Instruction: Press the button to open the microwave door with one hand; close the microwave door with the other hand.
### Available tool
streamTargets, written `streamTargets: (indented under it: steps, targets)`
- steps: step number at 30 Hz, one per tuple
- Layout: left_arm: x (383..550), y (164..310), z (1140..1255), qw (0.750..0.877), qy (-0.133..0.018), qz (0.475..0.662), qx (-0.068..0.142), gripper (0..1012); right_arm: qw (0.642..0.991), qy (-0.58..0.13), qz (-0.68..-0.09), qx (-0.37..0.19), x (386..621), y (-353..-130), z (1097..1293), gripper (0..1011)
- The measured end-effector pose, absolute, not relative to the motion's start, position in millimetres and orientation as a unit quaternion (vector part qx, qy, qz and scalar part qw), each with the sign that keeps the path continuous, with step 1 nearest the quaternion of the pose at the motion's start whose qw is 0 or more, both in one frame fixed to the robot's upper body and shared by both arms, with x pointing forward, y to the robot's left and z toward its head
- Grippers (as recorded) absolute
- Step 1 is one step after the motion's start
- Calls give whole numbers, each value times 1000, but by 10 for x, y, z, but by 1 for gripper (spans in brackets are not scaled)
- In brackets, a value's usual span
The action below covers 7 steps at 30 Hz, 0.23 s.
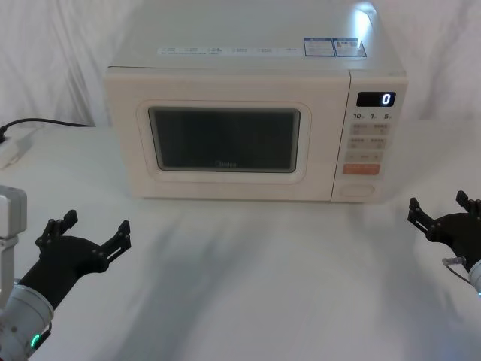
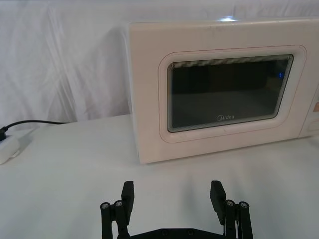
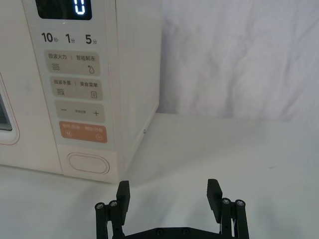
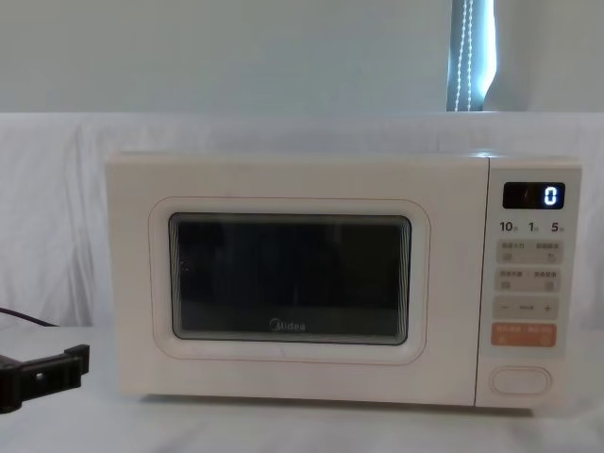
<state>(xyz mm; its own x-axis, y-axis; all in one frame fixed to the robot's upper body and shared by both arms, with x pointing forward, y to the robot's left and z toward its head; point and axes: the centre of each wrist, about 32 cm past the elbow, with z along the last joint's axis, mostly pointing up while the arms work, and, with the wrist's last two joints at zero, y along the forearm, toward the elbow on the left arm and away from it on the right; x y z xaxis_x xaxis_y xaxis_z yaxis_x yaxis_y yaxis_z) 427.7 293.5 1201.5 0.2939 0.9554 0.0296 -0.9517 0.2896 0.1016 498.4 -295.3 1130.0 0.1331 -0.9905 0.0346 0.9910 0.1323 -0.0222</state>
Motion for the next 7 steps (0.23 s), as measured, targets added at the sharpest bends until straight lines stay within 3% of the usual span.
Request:
streamTargets:
  steps: [7]
  targets:
    - [4277, 2935, 12015, 803, 18, 594, 50, 1001, 752, -6, -658, -20, 4984, -2953, 11299, 1002]
